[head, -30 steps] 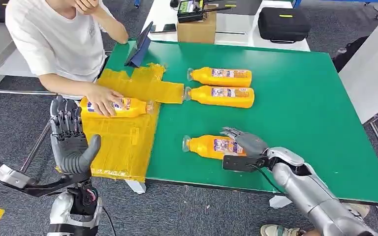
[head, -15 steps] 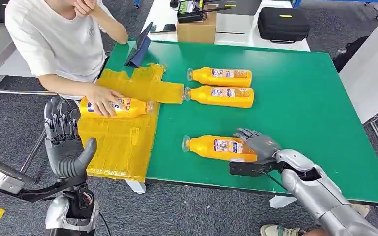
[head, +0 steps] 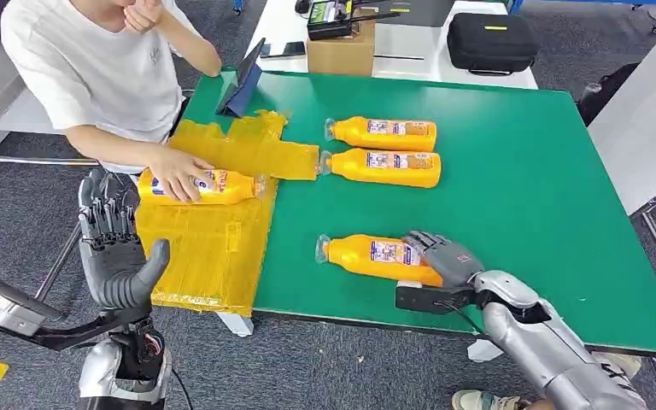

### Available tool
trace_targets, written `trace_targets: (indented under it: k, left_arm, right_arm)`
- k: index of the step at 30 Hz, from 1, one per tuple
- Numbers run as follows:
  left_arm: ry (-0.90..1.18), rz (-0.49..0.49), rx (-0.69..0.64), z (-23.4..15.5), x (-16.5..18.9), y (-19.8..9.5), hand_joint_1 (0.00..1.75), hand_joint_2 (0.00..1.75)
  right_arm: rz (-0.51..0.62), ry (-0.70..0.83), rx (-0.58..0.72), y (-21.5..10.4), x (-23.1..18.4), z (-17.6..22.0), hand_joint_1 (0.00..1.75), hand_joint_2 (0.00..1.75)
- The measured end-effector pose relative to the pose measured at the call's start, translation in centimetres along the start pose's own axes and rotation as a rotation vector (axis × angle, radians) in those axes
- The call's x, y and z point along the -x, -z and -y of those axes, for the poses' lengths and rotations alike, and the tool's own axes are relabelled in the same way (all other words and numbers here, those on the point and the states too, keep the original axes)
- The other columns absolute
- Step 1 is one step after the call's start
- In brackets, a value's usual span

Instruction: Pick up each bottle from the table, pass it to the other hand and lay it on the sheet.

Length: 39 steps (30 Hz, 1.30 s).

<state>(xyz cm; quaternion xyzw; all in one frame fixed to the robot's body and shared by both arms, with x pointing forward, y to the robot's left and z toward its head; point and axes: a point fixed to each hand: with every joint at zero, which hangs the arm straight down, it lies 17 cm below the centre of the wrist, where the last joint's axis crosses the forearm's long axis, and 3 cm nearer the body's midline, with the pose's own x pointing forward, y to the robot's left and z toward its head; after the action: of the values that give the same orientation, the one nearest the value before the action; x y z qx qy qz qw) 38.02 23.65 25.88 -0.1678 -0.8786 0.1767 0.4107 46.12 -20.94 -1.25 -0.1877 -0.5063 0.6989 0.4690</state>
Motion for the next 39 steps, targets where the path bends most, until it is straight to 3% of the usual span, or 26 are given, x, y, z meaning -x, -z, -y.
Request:
trace_targets:
  k: [13,20,26,30,33,39]
  left_arm:
    - [0.007,-0.017,-0.011,-0.4,0.3,-0.6,0.00,1.75]
    - [0.007,-0.041,-0.006,-0.6,0.6,-1.8,0.00,1.75]
    - [0.057,-0.094,0.043,-0.5,1.2,-3.7,0.00,1.75]
    - [0.135,-0.146,0.061,-0.4,2.6,-4.7,0.00,1.75]
    - [0.146,-0.202,0.081,0.4,4.4,-5.7,0.00,1.75]
    - [0.076,-0.275,0.145,3.4,6.7,-7.8,0.00,1.75]
  right_arm:
    - [-0.042,0.006,0.028,0.4,1.2,-0.1,1.75,1.75]
    - [0.055,0.269,0.116,0.1,-2.0,-0.5,1.75,1.75]
    - [0.239,0.517,0.313,-0.4,-11.4,1.1,1.75,1.75]
    - [0.351,0.616,0.513,-2.4,-15.8,5.7,1.75,1.75]
    - [0.407,0.672,0.722,-4.8,-16.8,11.2,1.75,1.75]
    - [0.489,0.744,0.939,-8.3,-17.9,17.8,1.75,1.75]
